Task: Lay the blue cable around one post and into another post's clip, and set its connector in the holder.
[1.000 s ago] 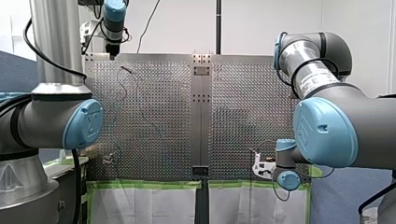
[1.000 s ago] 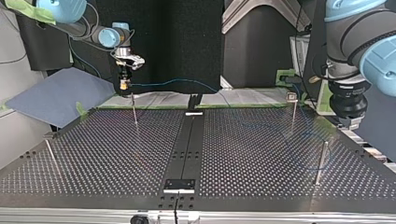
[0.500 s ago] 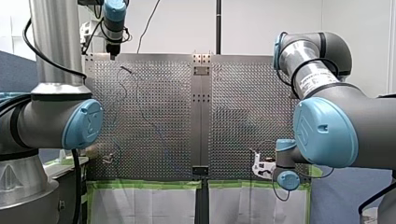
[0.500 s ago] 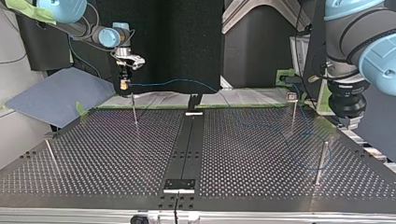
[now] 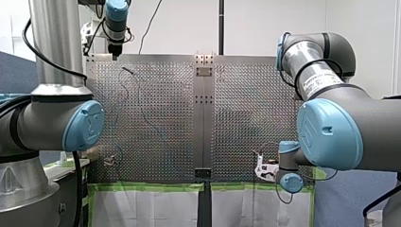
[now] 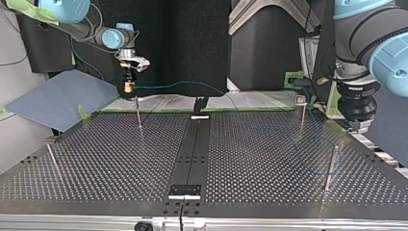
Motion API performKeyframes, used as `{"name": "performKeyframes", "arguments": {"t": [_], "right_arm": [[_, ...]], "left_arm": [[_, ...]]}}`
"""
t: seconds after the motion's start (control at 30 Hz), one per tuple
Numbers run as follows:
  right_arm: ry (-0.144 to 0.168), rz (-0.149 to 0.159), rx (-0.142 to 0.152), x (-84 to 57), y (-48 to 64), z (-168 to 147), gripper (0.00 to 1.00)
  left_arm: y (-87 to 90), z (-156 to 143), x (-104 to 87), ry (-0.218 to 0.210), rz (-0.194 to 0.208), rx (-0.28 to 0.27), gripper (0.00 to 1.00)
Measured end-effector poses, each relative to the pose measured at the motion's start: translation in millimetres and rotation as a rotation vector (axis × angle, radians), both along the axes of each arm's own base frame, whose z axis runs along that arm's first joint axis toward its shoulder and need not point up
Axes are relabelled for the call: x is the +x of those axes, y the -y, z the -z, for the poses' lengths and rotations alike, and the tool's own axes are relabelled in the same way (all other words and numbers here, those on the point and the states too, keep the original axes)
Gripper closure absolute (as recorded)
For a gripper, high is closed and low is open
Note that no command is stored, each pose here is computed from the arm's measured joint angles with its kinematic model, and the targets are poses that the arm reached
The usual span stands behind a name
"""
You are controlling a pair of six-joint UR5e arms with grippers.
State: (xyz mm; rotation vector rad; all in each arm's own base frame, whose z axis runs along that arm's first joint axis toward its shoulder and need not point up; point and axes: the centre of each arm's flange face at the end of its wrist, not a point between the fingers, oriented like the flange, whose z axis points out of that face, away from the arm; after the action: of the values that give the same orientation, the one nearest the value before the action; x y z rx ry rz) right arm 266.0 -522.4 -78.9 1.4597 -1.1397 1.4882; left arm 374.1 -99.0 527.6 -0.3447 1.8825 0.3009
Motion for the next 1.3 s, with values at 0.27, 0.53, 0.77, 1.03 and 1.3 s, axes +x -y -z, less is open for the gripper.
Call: {"name": "performKeyframes", "arguments": {"t": [0.27, 0.53, 0.77, 1.03, 1.3], "right_arm": [[0.0, 0.0, 0.001, 0.0, -0.2, 0.1, 1.0], [0.0, 0.0, 0.001, 0.0, -0.2, 0.1, 1.0], [-0.012, 0.0, 0.011, 0.7, -2.2, 1.5, 1.0], [-0.032, 0.015, 0.045, -0.8, -6.0, 4.7, 1.0], [-0.039, 0.017, 0.073, -1.4, -9.3, 7.3, 1.0]], "left_arm": [[0.6, -0.5, -0.6, 0.002, 0.001, -0.001, 0.01], [9.5, 1.7, -10.5, 0.029, 0.051, -0.02, 0.01], [27.7, 3.8, -29.9, 0.098, 0.129, -0.084, 0.01], [55.6, 9.8, -58.7, 0.181, 0.252, -0.185, 0.01], [83.3, 46.7, -54.0, 0.142, 0.349, -0.251, 0.01]]}}
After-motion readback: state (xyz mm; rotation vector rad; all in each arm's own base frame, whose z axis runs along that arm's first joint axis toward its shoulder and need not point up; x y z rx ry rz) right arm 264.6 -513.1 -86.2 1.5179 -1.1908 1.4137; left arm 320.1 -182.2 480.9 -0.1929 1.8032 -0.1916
